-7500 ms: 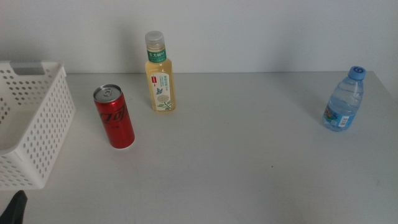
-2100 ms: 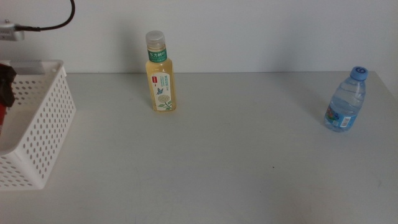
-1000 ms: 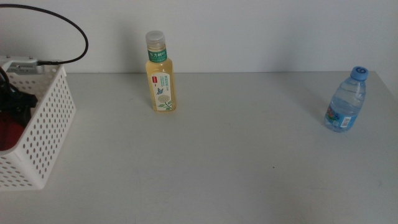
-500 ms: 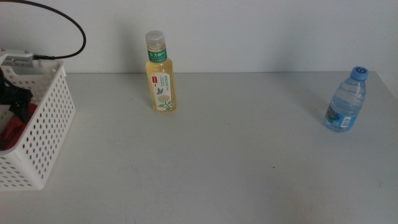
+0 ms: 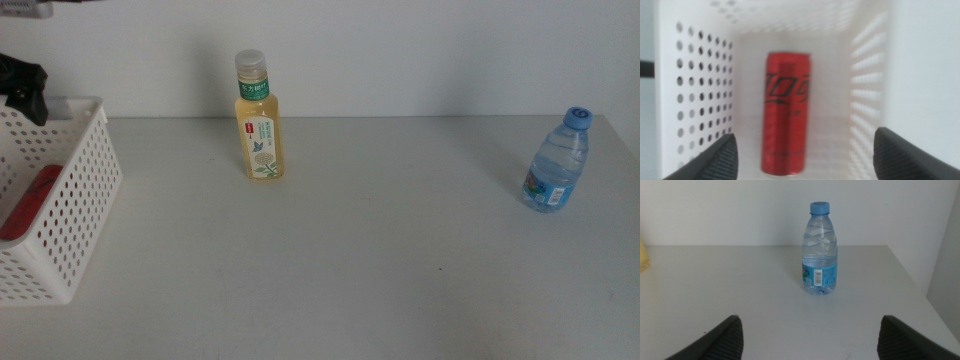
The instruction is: Use arms to grab the bottles and put them into the dustbin to the left of the table.
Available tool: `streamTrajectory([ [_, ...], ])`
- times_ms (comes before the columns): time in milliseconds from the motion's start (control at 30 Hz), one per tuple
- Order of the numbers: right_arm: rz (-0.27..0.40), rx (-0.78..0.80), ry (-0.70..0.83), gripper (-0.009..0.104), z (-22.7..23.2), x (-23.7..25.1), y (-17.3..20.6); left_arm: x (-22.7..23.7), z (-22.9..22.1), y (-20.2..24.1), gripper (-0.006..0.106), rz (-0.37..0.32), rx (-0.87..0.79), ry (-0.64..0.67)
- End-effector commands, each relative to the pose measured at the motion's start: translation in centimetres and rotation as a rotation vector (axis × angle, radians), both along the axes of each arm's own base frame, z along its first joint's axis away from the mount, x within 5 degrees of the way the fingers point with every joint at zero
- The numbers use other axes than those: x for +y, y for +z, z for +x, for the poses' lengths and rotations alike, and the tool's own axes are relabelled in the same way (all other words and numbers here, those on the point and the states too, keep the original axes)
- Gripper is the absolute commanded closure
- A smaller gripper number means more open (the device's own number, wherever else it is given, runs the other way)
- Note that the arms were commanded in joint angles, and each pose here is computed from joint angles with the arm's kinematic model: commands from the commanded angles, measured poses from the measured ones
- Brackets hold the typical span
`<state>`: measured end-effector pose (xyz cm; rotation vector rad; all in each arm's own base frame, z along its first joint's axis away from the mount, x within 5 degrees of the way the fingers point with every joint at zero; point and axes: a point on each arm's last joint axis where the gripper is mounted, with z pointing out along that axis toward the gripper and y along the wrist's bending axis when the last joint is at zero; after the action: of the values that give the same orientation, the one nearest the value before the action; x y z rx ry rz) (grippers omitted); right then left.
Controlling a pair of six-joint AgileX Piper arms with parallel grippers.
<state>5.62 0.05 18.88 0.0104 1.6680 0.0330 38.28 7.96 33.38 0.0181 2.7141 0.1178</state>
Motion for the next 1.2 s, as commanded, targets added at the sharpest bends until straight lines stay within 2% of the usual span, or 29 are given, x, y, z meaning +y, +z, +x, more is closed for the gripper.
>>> streamTrajectory([
  [0,-0.017,-0.112,-0.001,0.001,-0.2,0.0,1.2,-2.3,-2.0,5.2,0.009,-0.041,-0.166,-0.026],
  [267,-0.017,-0.112,-0.001,0.001,-0.2,0.0,1.2,-8.3,-5.8,9.9,0.009,-0.043,-0.27,-0.194],
  [467,-0.017,-0.112,-0.001,0.001,-0.2,0.0,1.2,-11.5,-9.1,10.3,0.009,-0.048,-0.432,-0.286],
  [600,-0.017,-0.112,-0.001,0.001,-0.2,0.0,1.2,-12.8,-11.9,9.0,0.009,-0.019,-0.591,-0.336],
  [833,-0.017,-0.112,-0.001,0.001,-0.2,0.0,1.2,-13.2,-15.9,4.6,0.009,-0.053,-0.807,-0.356],
  [1067,-0.017,-0.112,-0.001,0.001,-0.2,0.0,1.2,-12.8,-17.7,0.8,0.009,-0.074,-0.795,-0.347],
  [1167,-0.017,-0.112,-0.001,0.001,-0.2,0.0,1.2,-12.9,-17.7,0.1,0.009,-0.111,-0.776,-0.326],
])
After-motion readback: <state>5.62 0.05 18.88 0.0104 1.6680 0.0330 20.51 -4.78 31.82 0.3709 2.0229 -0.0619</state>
